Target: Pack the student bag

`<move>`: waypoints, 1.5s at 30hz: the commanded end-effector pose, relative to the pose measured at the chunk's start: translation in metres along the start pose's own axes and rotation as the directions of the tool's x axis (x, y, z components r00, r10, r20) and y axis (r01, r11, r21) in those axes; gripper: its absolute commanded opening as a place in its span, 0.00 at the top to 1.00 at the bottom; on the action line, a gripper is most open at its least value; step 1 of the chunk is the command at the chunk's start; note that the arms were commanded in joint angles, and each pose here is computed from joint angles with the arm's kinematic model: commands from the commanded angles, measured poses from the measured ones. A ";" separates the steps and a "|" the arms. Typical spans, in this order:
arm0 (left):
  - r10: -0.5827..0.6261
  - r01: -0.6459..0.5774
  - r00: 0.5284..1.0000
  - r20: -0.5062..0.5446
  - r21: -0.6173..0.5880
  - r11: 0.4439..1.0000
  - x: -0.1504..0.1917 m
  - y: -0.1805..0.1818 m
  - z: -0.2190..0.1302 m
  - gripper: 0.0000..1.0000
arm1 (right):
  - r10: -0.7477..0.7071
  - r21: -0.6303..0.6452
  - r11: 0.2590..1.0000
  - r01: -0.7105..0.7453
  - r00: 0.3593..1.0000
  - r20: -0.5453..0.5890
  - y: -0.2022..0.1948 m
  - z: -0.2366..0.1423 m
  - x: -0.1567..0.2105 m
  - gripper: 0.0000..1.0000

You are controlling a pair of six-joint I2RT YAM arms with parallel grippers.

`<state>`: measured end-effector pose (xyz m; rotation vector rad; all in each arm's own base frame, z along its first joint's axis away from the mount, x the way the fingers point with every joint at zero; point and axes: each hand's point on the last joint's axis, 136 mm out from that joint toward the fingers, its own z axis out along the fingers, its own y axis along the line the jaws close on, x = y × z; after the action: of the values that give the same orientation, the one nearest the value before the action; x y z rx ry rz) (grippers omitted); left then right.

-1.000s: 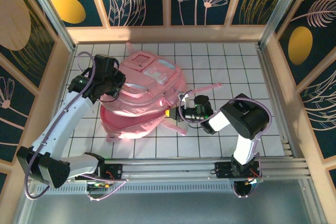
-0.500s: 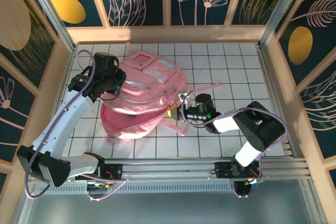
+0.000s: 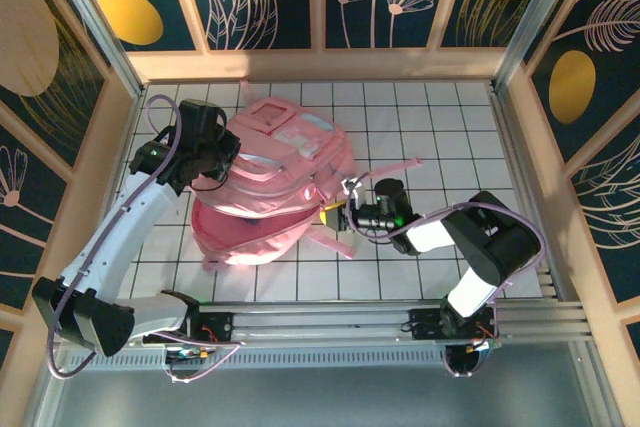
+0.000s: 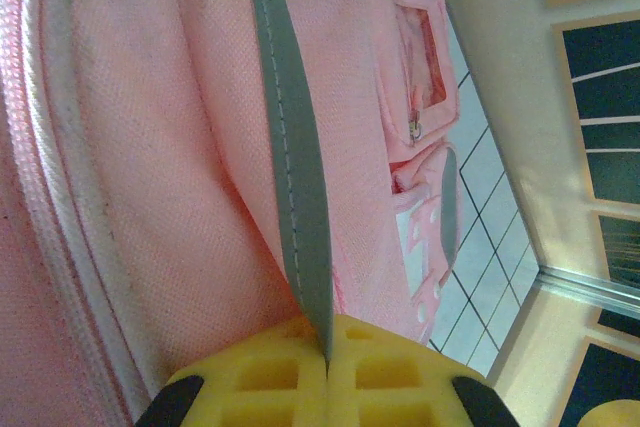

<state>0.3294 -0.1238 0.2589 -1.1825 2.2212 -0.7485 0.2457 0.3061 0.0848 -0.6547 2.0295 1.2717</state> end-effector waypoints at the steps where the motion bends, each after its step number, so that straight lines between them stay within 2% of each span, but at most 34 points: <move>1: 0.012 -0.017 0.999 0.031 0.171 0.985 -0.009 -0.043 -0.023 1.00 | -0.141 0.059 0.988 0.142 0.990 -0.020 0.001 0.006 0.011 0.62; 5: 0.014 -0.019 0.999 0.031 0.175 0.984 -0.009 -0.046 -0.024 1.00 | -0.363 0.225 0.908 0.353 0.932 0.004 -0.003 0.004 0.008 0.61; 8: 0.012 -0.017 1.000 0.027 0.176 0.984 -0.009 -0.046 -0.023 1.00 | -0.402 0.328 0.868 0.372 0.915 0.026 -0.017 -0.002 -0.001 0.60; 11: 0.013 -0.017 1.000 0.025 0.175 0.984 -0.009 -0.046 -0.022 1.00 | -0.414 0.378 0.848 0.372 0.910 0.032 -0.026 -0.004 -0.004 0.60; 25: 0.017 -0.021 1.000 0.023 0.175 0.984 -0.008 -0.046 -0.019 1.00 | -0.378 0.258 0.901 0.348 0.923 0.075 -0.005 0.018 -0.009 0.64; 34: 0.017 -0.020 1.000 0.020 0.181 0.983 -0.007 -0.045 -0.019 1.00 | -0.380 0.165 0.920 0.356 0.912 0.153 0.016 0.013 -0.012 0.67; 38: 0.016 -0.019 1.000 0.020 0.182 0.983 -0.007 -0.044 -0.019 1.00 | -0.360 0.186 0.925 0.331 0.920 0.152 0.010 0.018 -0.015 0.68; 42: 0.011 -0.014 1.000 0.020 0.185 0.983 -0.007 -0.044 -0.020 1.00 | -0.329 0.264 0.919 0.293 0.939 0.104 -0.015 0.025 -0.013 0.80; 45: 0.008 -0.012 1.000 0.022 0.188 0.982 -0.007 -0.045 -0.022 1.00 | -0.319 0.261 0.924 0.280 0.940 0.123 -0.016 0.021 -0.012 0.91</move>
<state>0.3313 -0.1272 0.2618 -1.1720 2.2173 -0.7768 0.2638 0.3210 0.0732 -0.7323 1.8407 0.8491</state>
